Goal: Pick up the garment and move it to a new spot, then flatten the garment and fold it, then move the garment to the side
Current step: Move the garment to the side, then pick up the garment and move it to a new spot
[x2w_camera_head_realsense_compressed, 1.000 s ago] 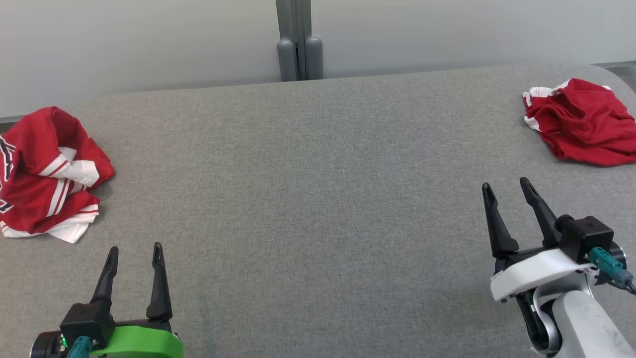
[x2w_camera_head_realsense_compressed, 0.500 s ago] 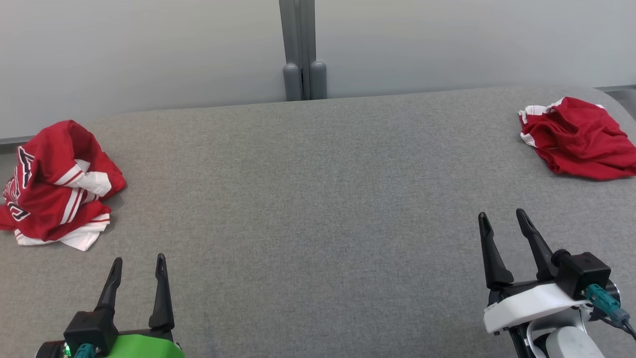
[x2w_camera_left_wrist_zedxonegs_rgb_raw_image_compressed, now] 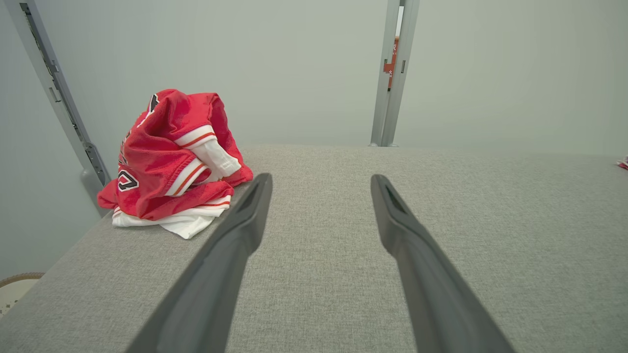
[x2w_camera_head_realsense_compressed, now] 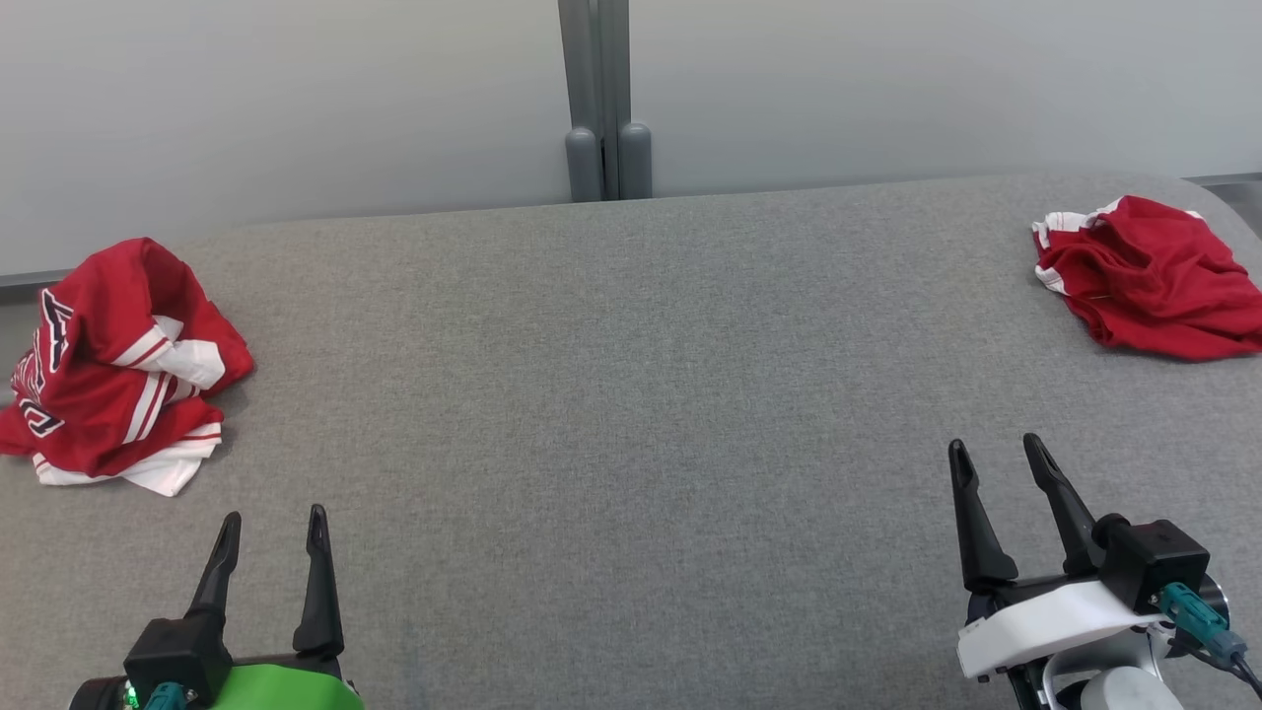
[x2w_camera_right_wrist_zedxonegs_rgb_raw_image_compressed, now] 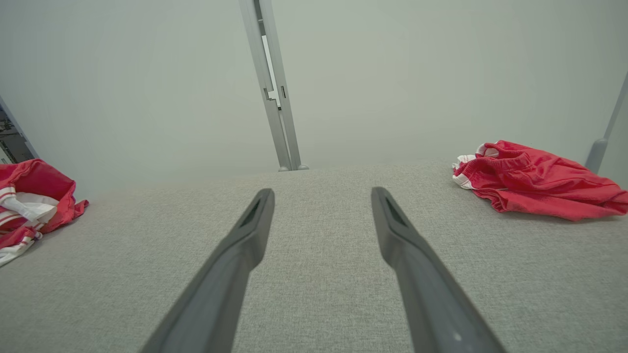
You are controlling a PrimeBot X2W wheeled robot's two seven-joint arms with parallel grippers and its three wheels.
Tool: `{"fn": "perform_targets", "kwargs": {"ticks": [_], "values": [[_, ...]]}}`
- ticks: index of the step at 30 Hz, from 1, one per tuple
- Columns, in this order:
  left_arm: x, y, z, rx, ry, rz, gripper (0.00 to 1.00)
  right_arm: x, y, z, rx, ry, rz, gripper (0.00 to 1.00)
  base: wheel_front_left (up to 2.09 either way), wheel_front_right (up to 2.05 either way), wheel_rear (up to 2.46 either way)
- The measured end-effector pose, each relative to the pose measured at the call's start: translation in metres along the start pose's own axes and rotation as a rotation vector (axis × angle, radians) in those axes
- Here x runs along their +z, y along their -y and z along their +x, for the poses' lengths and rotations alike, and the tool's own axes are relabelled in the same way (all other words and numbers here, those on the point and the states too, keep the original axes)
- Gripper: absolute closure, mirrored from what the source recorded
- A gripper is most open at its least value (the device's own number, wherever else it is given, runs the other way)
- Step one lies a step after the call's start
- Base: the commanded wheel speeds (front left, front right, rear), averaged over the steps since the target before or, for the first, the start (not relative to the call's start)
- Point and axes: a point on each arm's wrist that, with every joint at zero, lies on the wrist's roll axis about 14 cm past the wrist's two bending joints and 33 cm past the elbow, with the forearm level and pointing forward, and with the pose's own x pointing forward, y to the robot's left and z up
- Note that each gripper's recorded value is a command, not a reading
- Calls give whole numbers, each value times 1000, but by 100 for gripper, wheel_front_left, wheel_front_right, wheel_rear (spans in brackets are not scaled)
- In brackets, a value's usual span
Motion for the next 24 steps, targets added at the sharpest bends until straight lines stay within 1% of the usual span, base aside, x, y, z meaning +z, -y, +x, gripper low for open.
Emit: {"fn": "perform_targets", "kwargs": {"ticks": [14,24], "values": [[0,-5,-3,14,-1,0,0,-5,-5,1,16,-14,3,0,0,0,0],[4,-26,-14,82,10,18,0,-13,-29,10,84,-33,21,0,0,0,0]]}}
